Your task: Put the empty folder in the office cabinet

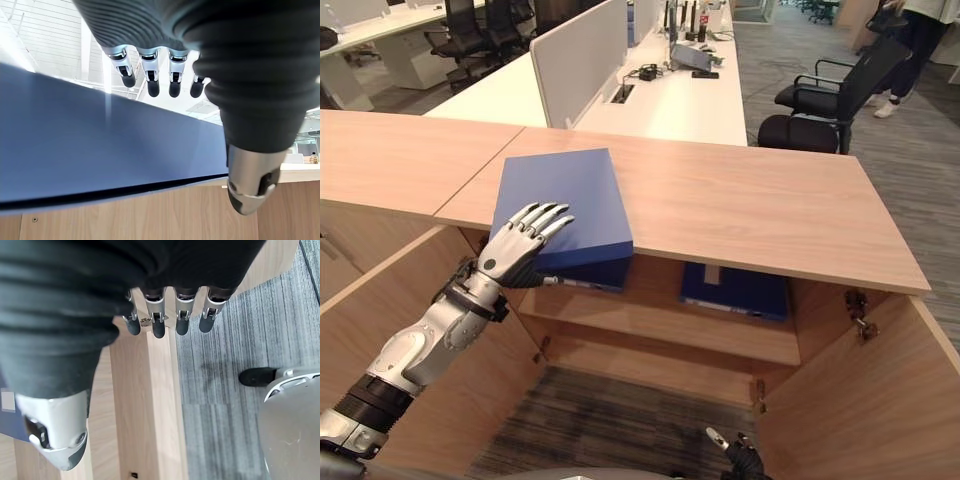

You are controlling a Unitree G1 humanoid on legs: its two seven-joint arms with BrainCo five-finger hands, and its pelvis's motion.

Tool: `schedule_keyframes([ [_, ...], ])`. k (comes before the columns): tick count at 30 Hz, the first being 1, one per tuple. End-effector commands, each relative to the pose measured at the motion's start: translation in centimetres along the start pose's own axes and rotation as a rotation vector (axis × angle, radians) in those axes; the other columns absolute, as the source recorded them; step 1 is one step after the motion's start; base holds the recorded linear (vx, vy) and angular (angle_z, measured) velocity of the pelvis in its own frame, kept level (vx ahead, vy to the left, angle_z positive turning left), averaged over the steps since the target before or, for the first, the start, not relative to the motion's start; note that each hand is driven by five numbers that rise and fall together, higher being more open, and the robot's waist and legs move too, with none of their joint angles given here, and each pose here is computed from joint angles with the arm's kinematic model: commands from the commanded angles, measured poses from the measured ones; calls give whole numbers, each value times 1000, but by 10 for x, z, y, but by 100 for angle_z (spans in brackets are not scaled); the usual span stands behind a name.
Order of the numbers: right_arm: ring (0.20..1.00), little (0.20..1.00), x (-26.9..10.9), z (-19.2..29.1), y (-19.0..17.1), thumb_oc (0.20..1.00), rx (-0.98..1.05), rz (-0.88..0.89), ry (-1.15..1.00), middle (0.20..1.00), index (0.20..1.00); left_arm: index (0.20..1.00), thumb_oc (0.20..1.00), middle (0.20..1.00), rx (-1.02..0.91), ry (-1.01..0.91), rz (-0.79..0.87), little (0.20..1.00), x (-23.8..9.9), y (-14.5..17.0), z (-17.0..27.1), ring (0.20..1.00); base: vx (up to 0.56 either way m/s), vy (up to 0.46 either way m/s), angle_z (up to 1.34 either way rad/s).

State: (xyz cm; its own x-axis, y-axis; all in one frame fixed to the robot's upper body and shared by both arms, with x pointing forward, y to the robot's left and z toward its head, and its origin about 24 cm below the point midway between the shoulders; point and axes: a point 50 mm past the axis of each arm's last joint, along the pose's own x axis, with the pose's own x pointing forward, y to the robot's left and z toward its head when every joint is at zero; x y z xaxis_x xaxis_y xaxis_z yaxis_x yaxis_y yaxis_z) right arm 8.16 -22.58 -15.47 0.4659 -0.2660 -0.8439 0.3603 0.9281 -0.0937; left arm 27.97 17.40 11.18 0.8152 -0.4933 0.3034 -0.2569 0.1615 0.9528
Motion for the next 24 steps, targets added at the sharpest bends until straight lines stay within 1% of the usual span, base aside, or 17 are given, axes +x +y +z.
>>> schedule_keyframes([
  [1,1000,1000,5,13,9,1000,19,24,-38,1000,1000,1000,1000,1000,87,-25,124,1000,29,27,-8,1000,0,0,0],
  [9,1000,1000,5,13,8,1000,26,19,-31,1000,1000,1000,1000,1000,91,-6,105,1000,30,22,-11,1000,6,1,-3],
  [24,1000,1000,6,20,6,1000,104,15,-58,1000,1000,1000,1000,1000,102,50,35,1000,29,8,-19,1000,2,0,0],
])
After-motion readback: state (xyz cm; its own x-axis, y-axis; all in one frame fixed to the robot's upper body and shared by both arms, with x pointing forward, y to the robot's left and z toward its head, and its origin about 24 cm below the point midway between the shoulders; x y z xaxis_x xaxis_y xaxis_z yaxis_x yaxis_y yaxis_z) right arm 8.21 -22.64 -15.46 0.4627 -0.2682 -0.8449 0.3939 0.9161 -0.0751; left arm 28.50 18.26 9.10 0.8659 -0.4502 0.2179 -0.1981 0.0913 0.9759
